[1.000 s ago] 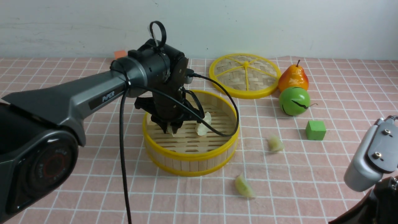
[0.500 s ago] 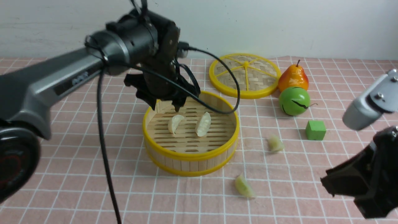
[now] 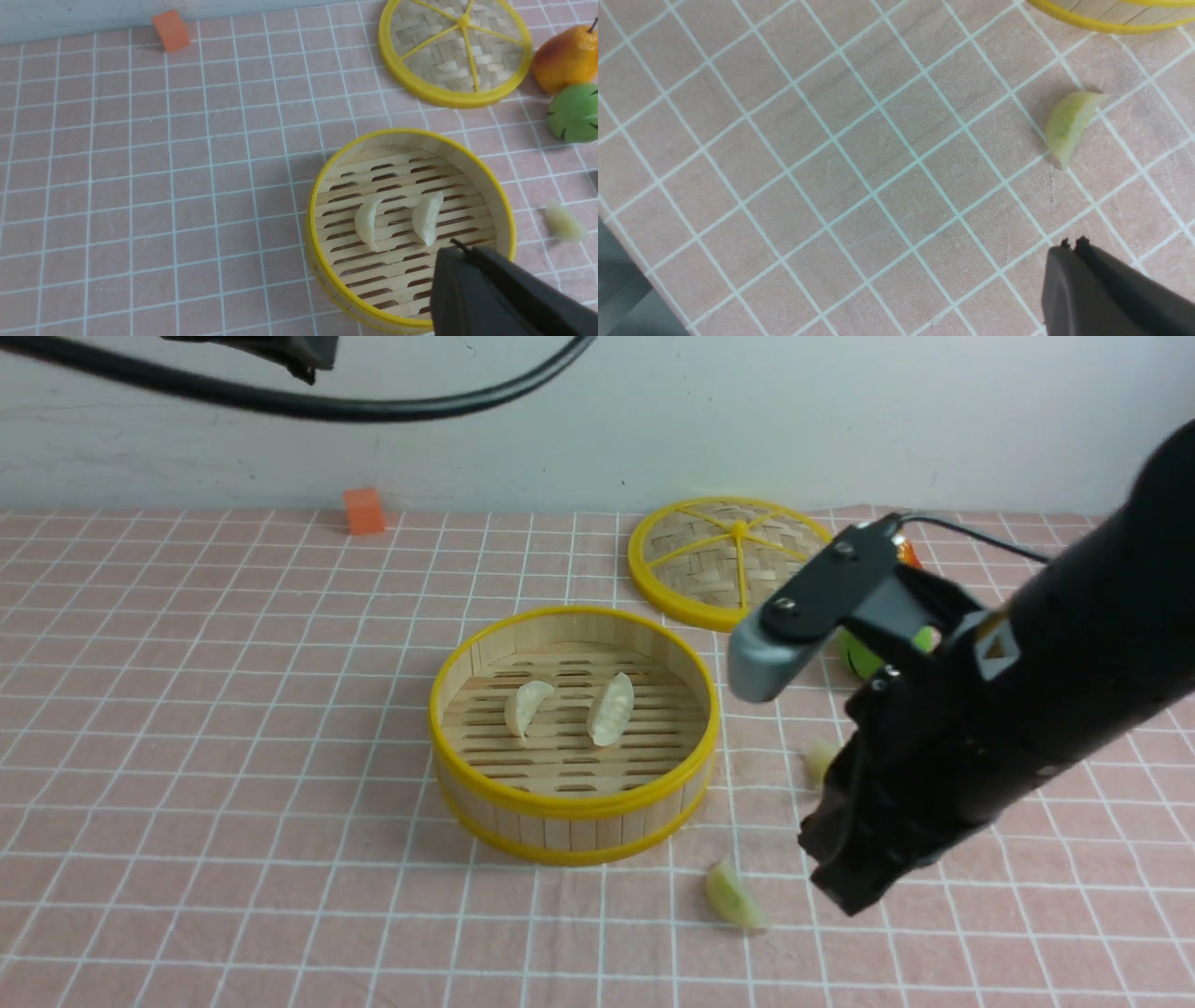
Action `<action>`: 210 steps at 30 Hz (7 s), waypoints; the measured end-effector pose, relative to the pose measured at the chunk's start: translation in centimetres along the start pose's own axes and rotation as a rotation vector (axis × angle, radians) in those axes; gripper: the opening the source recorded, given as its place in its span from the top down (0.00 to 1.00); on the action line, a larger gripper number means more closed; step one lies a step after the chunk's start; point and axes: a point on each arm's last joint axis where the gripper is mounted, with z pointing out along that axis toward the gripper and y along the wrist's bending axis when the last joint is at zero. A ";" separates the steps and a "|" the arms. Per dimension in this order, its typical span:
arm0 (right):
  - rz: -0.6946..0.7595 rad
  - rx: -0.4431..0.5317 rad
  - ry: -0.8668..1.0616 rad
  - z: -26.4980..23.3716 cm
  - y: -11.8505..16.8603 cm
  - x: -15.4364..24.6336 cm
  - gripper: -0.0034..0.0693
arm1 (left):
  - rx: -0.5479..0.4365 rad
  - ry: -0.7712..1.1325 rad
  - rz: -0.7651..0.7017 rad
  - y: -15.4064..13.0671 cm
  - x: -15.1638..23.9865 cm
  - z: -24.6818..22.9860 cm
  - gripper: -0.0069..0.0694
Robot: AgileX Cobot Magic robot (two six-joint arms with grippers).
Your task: Put the dumplings into the steamer on the table with the pink tablecloth.
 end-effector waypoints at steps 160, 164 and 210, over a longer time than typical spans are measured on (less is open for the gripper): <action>0.260 0.135 0.054 18.1 -10.3 -11.4 0.46 | 0.139 0.095 0.008 5.1 23.9 -9.7 0.89; 0.260 0.135 0.065 17.6 -10.2 -11.5 0.32 | 0.140 0.091 0.008 5.1 23.9 -9.7 0.89; 0.152 0.211 -0.598 -8.8 0.6 9.4 0.97 | 0.208 -0.211 -0.037 5.4 29.8 -4.5 0.84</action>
